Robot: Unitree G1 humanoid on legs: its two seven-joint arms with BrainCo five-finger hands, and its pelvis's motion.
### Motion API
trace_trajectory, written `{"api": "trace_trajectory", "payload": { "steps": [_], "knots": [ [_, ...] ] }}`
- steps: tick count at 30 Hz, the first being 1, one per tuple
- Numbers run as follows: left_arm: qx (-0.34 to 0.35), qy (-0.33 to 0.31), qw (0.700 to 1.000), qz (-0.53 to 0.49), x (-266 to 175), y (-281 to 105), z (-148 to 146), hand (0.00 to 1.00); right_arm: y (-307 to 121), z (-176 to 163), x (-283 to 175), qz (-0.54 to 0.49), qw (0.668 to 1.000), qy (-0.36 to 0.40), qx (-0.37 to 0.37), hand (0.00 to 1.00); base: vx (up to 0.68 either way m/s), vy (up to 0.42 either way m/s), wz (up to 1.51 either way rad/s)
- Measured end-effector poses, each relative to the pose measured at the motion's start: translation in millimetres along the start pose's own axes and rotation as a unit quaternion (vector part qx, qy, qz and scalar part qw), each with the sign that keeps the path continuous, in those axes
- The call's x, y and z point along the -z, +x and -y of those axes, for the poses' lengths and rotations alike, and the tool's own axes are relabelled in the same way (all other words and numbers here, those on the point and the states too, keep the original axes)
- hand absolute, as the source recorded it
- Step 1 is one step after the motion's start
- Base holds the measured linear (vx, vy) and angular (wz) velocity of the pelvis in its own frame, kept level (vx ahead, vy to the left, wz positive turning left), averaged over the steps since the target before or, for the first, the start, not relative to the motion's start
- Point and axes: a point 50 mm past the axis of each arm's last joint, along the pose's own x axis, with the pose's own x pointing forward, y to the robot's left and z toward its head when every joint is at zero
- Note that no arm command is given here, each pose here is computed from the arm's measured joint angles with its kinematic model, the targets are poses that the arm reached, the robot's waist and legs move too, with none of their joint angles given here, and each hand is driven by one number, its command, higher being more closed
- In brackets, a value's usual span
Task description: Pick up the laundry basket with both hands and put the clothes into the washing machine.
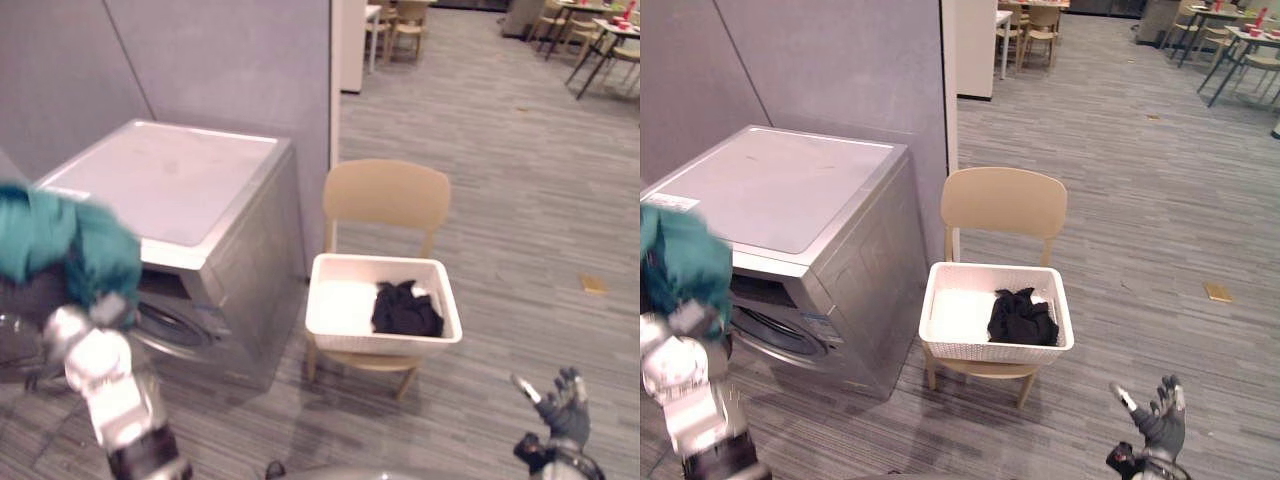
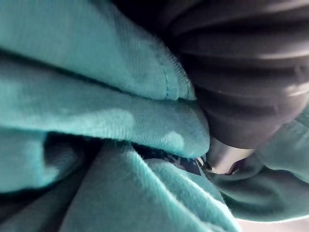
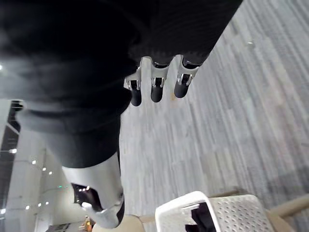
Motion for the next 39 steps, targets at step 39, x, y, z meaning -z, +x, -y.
{"api": "trace_trajectory", "payload": {
  "steps": [39],
  "knots": [
    [0.245,0.080,0.894,-0.367,132,-133,45,1.00,30,-94,80,-0.233,0.970,-0.002,-0.069,0.00,-0.02,0.058,0.40]
  ]
}}
